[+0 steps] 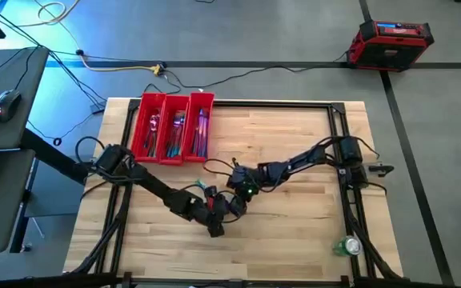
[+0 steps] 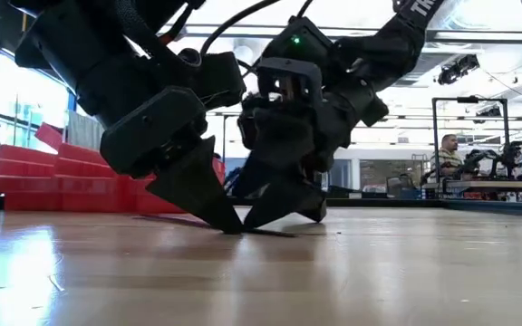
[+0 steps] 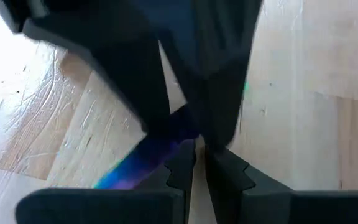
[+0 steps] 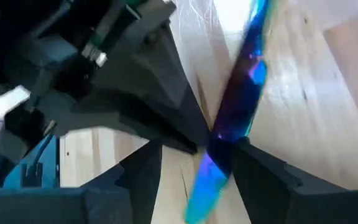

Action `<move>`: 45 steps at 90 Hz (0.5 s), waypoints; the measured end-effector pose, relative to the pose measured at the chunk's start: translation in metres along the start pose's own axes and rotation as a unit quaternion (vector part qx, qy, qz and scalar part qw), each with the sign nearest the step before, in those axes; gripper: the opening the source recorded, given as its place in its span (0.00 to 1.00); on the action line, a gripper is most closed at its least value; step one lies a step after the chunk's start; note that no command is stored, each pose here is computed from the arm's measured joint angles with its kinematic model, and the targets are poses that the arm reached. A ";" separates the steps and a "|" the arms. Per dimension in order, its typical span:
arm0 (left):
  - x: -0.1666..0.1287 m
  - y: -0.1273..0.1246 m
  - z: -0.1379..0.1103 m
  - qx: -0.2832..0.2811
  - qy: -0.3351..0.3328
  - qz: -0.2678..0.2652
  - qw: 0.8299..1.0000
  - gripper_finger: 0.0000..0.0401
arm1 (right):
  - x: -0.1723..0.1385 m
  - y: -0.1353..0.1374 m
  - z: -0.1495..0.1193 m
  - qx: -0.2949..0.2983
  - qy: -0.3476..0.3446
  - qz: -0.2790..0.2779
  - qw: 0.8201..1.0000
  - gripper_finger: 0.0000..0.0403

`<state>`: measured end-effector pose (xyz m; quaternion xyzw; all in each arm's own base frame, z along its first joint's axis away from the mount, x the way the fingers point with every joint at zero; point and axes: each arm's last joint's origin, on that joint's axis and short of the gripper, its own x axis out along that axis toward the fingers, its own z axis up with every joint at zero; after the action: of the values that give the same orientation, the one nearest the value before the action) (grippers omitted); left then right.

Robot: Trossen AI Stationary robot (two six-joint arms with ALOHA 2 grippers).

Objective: Sort silverware
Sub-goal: Put the blue knife into the right red bin

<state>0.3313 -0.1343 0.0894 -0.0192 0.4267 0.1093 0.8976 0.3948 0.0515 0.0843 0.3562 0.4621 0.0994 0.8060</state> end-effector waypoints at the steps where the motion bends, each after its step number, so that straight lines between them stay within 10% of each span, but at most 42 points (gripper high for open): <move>1: 0.000 0.000 0.000 0.000 0.000 0.000 1.000 0.06 | 0.000 0.000 0.000 0.000 0.000 0.000 1.000 0.44; 45: 0.000 -0.001 0.000 0.004 0.002 -0.009 1.000 0.06 | -0.014 0.007 0.016 -0.016 -0.024 -0.013 1.000 0.44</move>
<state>0.3317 -0.1348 0.0896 -0.0196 0.4288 0.0999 0.8976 0.4010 0.0419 0.1032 0.3395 0.4459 0.0872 0.8236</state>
